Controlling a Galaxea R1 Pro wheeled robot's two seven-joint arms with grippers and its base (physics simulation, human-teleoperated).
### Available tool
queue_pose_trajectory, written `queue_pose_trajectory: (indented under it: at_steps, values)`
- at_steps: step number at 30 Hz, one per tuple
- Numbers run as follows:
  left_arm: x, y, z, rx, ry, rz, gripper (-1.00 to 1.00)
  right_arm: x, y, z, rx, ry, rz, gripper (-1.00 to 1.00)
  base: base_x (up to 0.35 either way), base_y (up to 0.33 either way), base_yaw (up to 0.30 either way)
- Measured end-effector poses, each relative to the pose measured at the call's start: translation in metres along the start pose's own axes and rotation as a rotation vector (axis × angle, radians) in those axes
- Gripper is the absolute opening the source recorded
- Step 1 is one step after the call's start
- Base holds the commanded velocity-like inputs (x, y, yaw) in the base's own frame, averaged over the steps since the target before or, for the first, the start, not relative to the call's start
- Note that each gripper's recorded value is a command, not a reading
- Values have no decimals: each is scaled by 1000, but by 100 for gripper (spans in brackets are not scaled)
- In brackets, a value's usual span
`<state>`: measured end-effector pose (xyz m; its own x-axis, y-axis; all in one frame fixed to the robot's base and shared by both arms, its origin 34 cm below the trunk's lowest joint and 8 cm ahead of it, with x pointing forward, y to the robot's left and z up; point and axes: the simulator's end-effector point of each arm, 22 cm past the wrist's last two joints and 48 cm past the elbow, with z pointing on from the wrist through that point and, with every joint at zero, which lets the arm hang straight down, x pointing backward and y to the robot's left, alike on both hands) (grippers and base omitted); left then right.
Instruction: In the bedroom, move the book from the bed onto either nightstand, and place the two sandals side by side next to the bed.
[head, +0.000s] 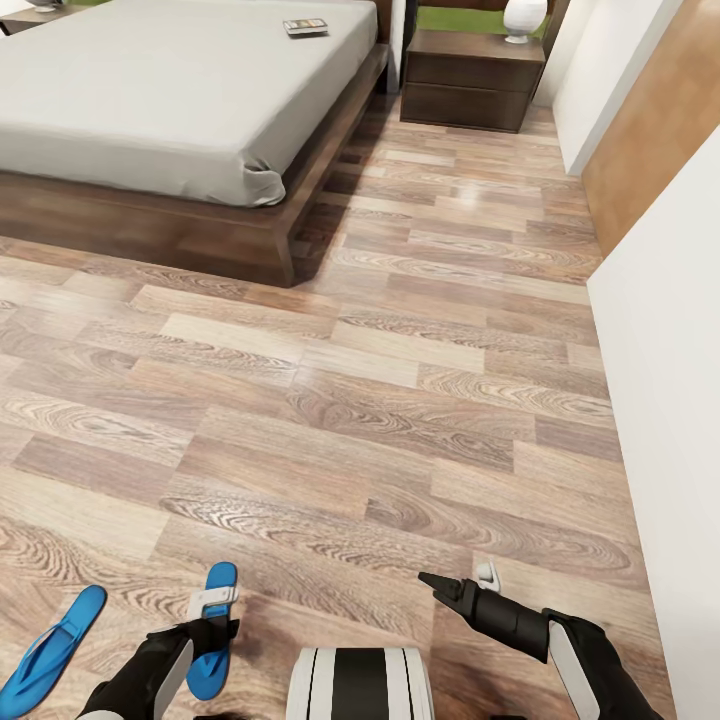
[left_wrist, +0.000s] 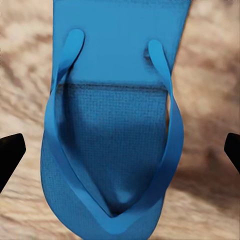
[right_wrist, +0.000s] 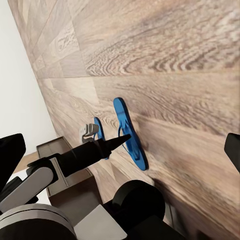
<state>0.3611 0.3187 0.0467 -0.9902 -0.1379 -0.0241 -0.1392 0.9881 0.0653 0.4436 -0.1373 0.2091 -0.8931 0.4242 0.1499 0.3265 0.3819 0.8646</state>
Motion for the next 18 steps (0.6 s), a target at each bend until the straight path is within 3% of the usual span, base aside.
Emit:
queue_pose_trajectory:
  at_steps: [18]
  values:
    - [17, 1, 11, -4, 36, 3, 100, 7, -15, 3, 16, 14, 30, 100, 0, 0, 0]
